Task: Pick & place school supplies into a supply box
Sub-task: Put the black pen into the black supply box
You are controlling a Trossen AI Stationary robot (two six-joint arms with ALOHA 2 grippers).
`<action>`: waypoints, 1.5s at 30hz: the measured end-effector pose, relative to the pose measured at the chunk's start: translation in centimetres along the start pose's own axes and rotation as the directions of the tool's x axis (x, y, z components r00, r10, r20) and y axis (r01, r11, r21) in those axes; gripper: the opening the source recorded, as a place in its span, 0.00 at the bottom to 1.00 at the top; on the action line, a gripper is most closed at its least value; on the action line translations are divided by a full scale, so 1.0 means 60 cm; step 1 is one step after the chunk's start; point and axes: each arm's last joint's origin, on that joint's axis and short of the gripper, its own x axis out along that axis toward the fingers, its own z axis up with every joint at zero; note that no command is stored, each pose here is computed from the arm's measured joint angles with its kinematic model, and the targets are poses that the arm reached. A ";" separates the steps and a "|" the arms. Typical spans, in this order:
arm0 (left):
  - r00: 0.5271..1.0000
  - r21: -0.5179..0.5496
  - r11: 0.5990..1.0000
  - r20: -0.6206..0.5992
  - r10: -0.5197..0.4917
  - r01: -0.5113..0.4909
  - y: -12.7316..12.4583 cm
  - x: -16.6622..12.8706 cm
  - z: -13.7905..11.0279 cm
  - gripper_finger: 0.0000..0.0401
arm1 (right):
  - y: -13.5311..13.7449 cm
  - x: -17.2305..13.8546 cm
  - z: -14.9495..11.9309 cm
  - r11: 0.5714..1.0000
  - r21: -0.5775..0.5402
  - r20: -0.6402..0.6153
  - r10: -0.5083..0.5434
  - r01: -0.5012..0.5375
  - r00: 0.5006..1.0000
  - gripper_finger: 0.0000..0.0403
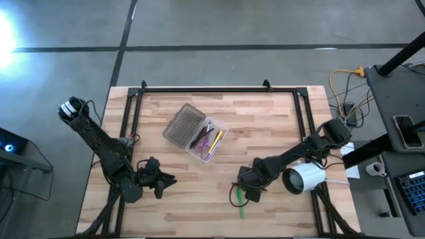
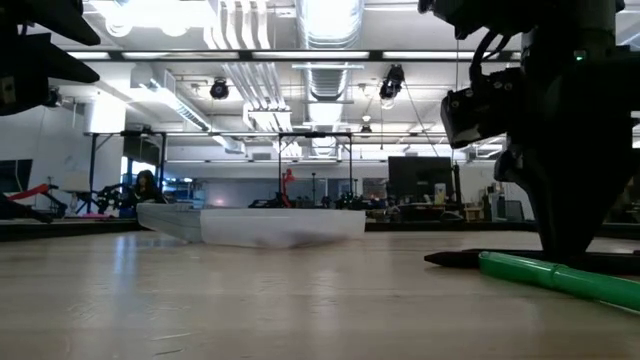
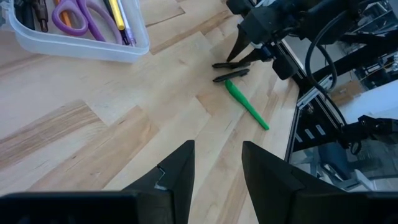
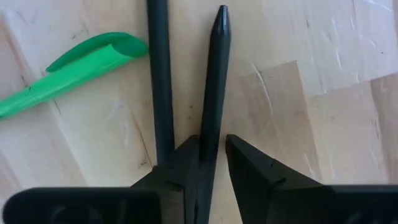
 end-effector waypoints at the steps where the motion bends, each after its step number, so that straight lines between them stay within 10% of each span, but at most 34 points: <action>1: 1.000 0.000 1.000 0.000 0.000 0.000 0.000 0.000 0.000 0.29 | -0.001 0.001 -0.001 1.000 0.012 -0.001 -0.004 0.004 1.000 0.19; 15: 1.000 0.001 1.000 0.000 0.001 -0.001 0.000 0.000 0.000 0.29 | -0.010 -0.005 0.021 0.887 0.461 0.141 -0.104 0.027 0.985 0.04; 20: 1.000 0.003 1.000 0.000 0.003 -0.003 0.001 0.000 0.000 0.29 | -0.005 -0.050 0.073 0.621 0.721 0.518 -0.191 -0.306 0.833 0.04; 24: 1.000 0.005 1.000 0.000 0.005 -0.005 0.001 0.000 0.000 0.29 | -0.021 -0.068 0.104 0.332 0.738 0.674 -0.343 -0.587 0.654 0.04; 27: 1.000 0.005 1.000 0.000 0.005 -0.005 0.001 0.000 0.000 0.29 | -0.049 -0.068 0.135 0.202 0.710 0.689 -0.395 -0.674 0.608 0.03; 33: 1.000 0.006 1.000 0.001 0.006 -0.006 0.001 0.000 0.000 0.29 | -0.085 -0.080 0.212 0.248 0.626 0.772 -0.333 -0.739 0.542 0.03; 38: 1.000 0.006 1.000 0.000 0.005 -0.005 0.001 0.000 0.000 0.29 | -0.127 -0.066 0.247 0.201 0.742 0.663 -0.366 -0.640 0.654 0.09; 45: 1.000 0.007 1.000 0.000 0.006 -0.006 0.001 0.000 0.000 0.29 | -0.119 -0.062 0.290 0.196 0.739 0.673 -0.274 -0.645 0.687 0.34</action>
